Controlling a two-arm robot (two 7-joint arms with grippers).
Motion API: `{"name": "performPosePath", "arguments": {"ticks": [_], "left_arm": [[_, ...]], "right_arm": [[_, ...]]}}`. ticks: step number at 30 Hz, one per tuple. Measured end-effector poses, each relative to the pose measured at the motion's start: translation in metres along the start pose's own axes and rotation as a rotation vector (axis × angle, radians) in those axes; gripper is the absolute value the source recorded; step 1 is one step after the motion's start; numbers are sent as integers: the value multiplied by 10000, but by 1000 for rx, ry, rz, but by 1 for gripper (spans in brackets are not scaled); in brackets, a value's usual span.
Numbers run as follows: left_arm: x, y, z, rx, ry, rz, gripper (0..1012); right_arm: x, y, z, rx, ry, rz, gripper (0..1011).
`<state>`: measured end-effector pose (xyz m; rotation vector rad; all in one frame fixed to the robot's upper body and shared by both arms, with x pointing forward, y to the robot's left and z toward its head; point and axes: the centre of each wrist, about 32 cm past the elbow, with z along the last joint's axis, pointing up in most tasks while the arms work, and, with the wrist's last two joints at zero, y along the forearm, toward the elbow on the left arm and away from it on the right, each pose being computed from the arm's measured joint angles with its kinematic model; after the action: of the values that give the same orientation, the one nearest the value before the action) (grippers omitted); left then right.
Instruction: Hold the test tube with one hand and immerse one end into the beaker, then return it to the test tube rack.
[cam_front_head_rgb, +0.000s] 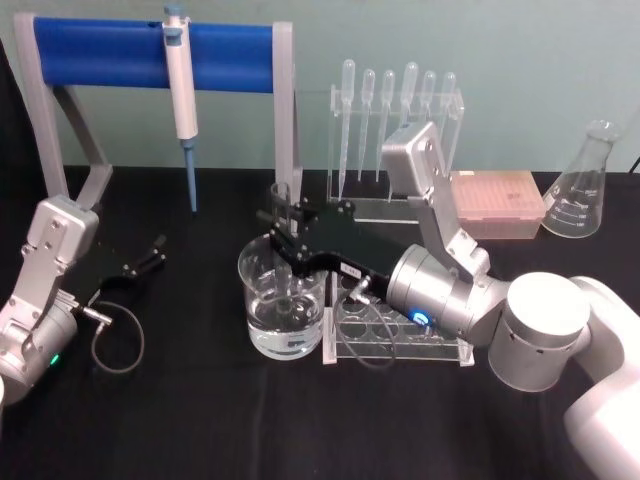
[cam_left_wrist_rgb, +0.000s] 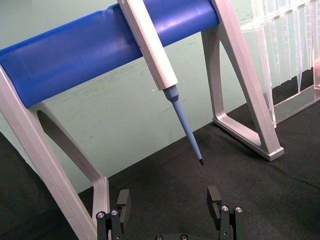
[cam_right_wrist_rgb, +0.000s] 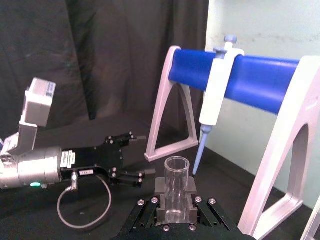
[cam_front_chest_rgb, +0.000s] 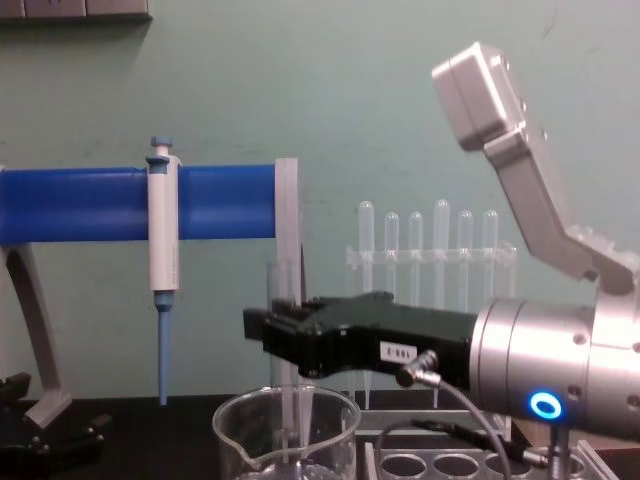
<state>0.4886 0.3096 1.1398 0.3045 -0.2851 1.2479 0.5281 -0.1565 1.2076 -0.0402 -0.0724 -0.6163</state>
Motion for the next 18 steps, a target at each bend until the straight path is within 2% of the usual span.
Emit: {"name": "performPosePath", "arguments": {"ticks": [4, 8, 18], "left_arm": [[0, 0, 0, 0, 0, 0, 1000], [0, 0, 0, 0, 0, 0, 1000], [0, 0, 0, 0, 0, 0, 1000]], "right_arm": [[-13, 0, -82, -12, 11, -3, 227], [-27, 1, -112, -18, 12, -3, 227], [-41, -5, -118, -24, 8, -6, 227]]}}
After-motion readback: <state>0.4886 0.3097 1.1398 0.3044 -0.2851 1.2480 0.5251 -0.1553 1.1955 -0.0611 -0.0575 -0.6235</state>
